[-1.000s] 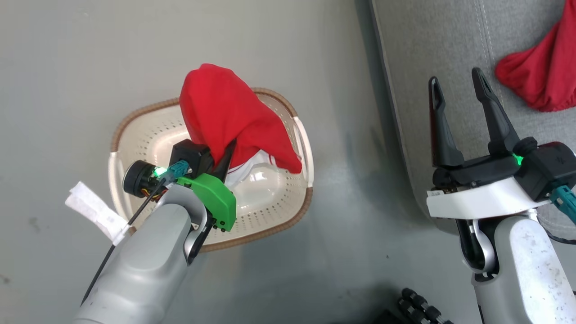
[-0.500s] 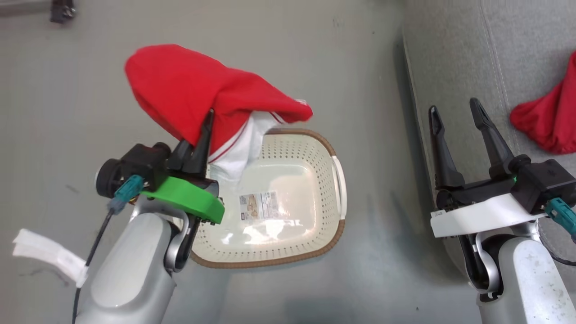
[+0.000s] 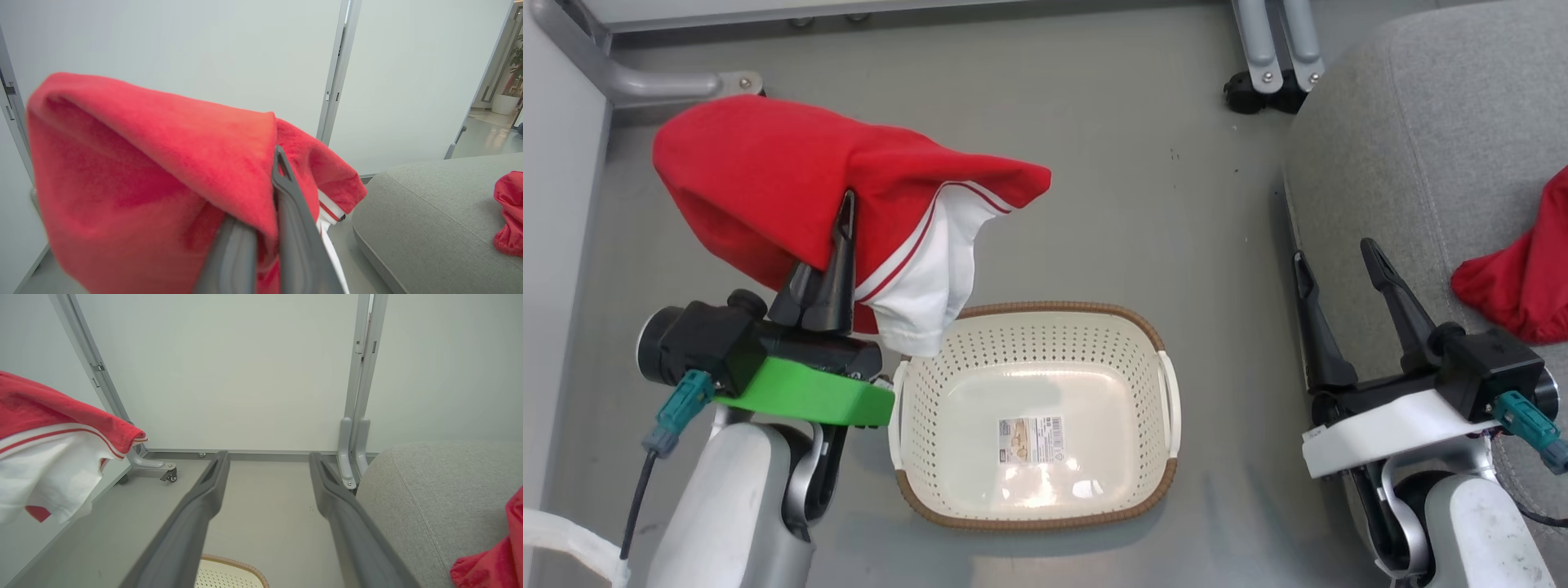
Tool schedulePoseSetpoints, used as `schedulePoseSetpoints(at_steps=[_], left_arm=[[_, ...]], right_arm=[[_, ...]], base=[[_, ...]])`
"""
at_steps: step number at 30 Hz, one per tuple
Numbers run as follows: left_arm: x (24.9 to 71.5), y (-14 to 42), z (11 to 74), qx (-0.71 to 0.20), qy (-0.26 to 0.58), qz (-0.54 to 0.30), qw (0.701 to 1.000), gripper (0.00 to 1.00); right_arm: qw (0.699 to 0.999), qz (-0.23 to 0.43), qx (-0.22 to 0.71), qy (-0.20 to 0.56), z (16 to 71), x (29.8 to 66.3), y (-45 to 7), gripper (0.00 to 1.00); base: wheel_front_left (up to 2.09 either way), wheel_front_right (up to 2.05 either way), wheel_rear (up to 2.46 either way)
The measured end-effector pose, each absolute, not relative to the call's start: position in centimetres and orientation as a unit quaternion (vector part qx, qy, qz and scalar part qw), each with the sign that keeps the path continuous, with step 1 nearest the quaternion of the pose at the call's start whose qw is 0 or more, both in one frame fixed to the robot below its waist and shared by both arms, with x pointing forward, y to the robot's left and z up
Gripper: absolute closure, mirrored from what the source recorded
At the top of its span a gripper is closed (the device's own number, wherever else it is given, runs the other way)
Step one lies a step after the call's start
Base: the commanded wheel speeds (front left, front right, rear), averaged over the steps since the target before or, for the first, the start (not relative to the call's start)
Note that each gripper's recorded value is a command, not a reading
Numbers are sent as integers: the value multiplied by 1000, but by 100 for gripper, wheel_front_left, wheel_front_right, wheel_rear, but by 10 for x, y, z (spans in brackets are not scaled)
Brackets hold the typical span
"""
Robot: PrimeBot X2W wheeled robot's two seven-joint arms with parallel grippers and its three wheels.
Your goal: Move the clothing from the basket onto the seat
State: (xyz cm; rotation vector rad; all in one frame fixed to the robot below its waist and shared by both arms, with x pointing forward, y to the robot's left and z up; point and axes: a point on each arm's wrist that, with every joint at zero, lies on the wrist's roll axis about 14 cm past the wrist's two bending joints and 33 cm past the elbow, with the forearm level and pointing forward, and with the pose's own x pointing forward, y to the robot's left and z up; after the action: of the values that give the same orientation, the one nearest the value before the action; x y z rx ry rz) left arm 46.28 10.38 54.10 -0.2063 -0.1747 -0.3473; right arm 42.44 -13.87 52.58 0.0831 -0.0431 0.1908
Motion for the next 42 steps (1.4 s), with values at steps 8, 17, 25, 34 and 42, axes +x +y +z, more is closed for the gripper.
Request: schedulePoseSetpoints(at_steps=[8, 17, 25, 34, 42], left_arm=[[426, 98, 567, -98, -118, -185, 971, 100], [389, 86, 590, -94, -133, -205, 965, 100], [364, 75, 601, -94, -137, -222, 961, 100], [356, 74, 609, -97, -144, -222, 959, 100], [355, 74, 608, -95, -142, -224, 960, 100]], right_arm=[[994, 100, 41, -25, 538, 399, -136, 0], [994, 97, 42, -29, 549, 371, -139, 0], [994, 94, 44, -35, 557, 352, -141, 0], [994, 97, 48, -35, 558, 348, -140, 0], [993, 101, 51, -32, 557, 348, -137, 0]], base=[[0, 0, 0], [0, 0, 0], [0, 0, 0], [0, 0, 0], [0, 0, 0]])
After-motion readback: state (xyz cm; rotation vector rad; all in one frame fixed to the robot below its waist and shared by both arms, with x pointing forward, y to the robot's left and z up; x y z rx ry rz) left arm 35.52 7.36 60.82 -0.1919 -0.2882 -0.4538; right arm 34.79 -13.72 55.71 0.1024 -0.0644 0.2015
